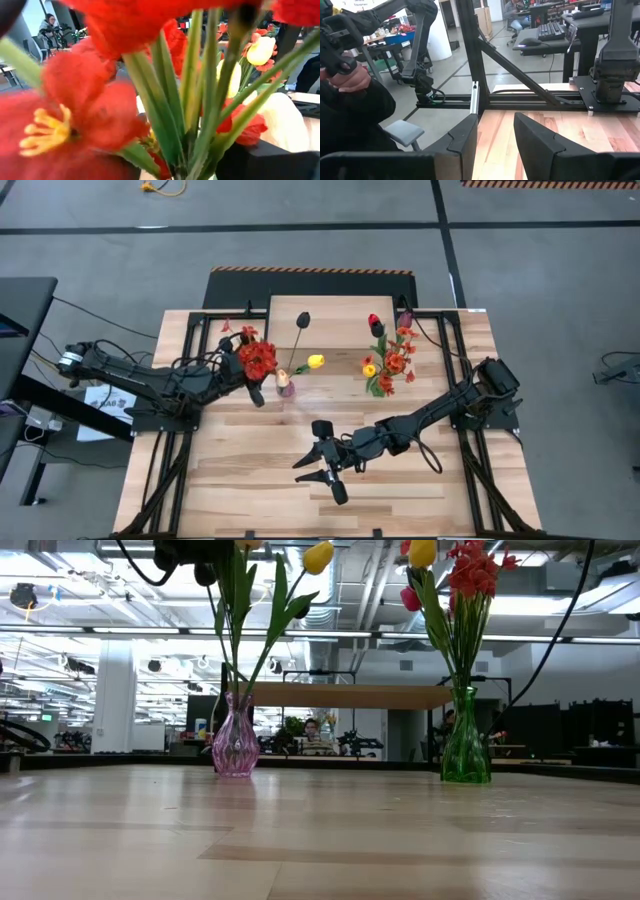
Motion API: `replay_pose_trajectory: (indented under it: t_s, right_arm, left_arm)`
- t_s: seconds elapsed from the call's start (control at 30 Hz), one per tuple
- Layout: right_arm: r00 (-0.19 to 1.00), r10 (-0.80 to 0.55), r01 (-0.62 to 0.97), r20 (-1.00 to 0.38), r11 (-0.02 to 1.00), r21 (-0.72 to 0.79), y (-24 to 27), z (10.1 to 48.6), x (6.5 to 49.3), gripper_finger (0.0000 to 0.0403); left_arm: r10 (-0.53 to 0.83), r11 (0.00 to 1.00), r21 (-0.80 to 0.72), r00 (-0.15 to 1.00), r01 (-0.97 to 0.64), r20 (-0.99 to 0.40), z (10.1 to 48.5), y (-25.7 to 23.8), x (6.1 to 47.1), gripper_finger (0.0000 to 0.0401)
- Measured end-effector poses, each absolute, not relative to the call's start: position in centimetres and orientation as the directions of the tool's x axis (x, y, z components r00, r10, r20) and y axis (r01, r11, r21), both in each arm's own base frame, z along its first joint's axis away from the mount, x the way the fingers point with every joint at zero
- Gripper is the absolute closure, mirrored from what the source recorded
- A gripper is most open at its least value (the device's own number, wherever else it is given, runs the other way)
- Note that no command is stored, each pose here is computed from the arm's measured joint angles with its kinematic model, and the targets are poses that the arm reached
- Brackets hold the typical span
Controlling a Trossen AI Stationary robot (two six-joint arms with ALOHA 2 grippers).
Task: Pick and place flowers into a vace then onto a shelf
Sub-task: Put the orange flowers into the purple vase
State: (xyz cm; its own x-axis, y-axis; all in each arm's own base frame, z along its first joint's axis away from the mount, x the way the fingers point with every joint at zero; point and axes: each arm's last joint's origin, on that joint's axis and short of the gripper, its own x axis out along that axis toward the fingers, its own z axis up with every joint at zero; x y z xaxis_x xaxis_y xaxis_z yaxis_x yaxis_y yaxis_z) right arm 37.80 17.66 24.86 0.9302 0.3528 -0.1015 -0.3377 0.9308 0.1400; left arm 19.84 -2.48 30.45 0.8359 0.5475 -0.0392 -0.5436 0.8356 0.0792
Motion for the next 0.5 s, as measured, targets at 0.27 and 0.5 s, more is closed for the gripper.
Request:
replay_pose_trajectory:
  t_s: [0.27, 0.5]
  right_arm:
    - [0.930, 0.353, -0.338, -0.102, 0.931, 0.140, 17.66, 24.86, 37.80, 0.0282]
    - [0.930, 0.353, -0.338, -0.101, 0.931, 0.140, 17.66, 24.86, 37.80, 0.0282]
  left_arm:
    - [0.486, 0.873, 0.072, 0.872, -0.482, -0.060, 30.22, -2.66, 19.95, 0.0332]
    - [0.453, 0.891, 0.061, 0.889, -0.450, -0.067, 30.16, -2.75, 20.00, 0.0394]
